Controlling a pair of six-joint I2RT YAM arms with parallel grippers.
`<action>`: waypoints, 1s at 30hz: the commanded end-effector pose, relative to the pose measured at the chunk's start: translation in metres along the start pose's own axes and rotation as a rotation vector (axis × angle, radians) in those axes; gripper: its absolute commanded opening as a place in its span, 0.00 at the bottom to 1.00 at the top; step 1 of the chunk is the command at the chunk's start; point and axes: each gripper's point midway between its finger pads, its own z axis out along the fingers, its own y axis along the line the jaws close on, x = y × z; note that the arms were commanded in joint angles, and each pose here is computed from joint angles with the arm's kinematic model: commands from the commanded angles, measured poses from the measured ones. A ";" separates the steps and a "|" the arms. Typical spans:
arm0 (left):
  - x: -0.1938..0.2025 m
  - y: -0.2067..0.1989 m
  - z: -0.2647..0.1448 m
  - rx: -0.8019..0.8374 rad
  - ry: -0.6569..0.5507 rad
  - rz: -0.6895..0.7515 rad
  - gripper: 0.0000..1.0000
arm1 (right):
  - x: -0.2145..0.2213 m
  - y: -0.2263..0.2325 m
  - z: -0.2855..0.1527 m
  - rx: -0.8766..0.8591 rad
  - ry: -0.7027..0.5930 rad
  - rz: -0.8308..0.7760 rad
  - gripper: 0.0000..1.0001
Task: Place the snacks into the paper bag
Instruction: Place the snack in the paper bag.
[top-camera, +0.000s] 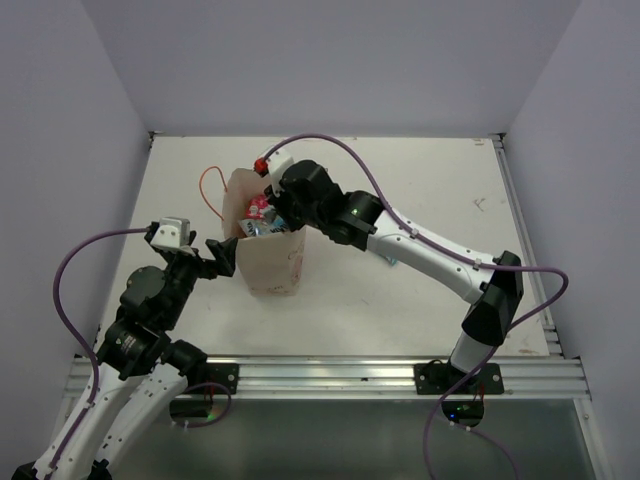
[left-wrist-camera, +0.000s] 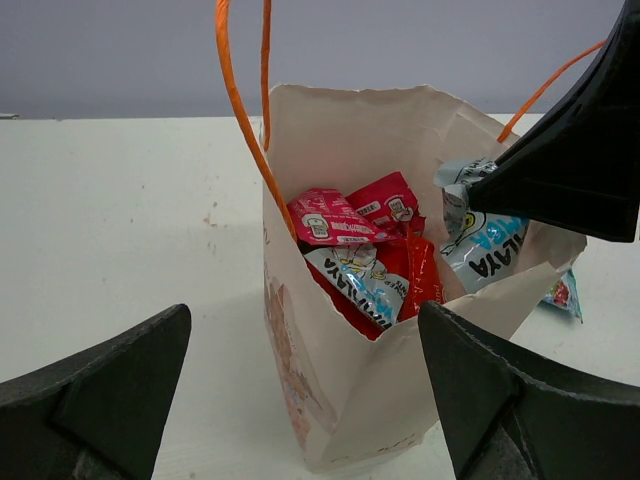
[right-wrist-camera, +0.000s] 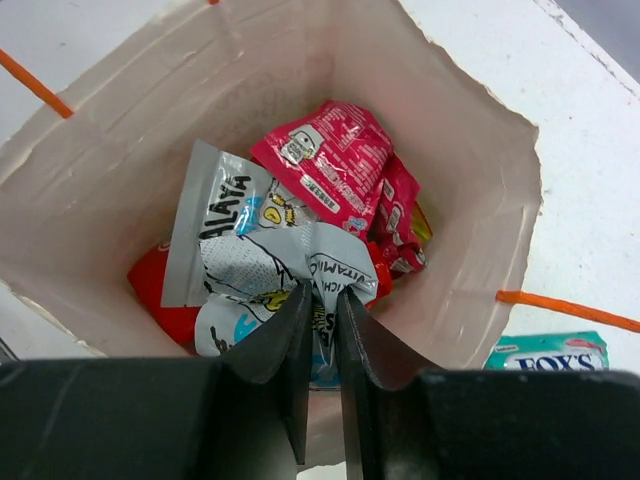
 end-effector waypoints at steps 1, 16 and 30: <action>-0.009 -0.003 0.002 0.015 -0.040 0.007 1.00 | 0.002 -0.011 -0.006 0.057 0.005 0.016 0.18; -0.008 -0.003 0.003 0.013 -0.035 0.008 1.00 | -0.035 0.000 -0.044 -0.037 -0.110 0.090 0.84; -0.008 -0.002 0.002 0.008 -0.037 0.008 1.00 | -0.069 -0.013 -0.116 -0.051 -0.286 0.131 0.99</action>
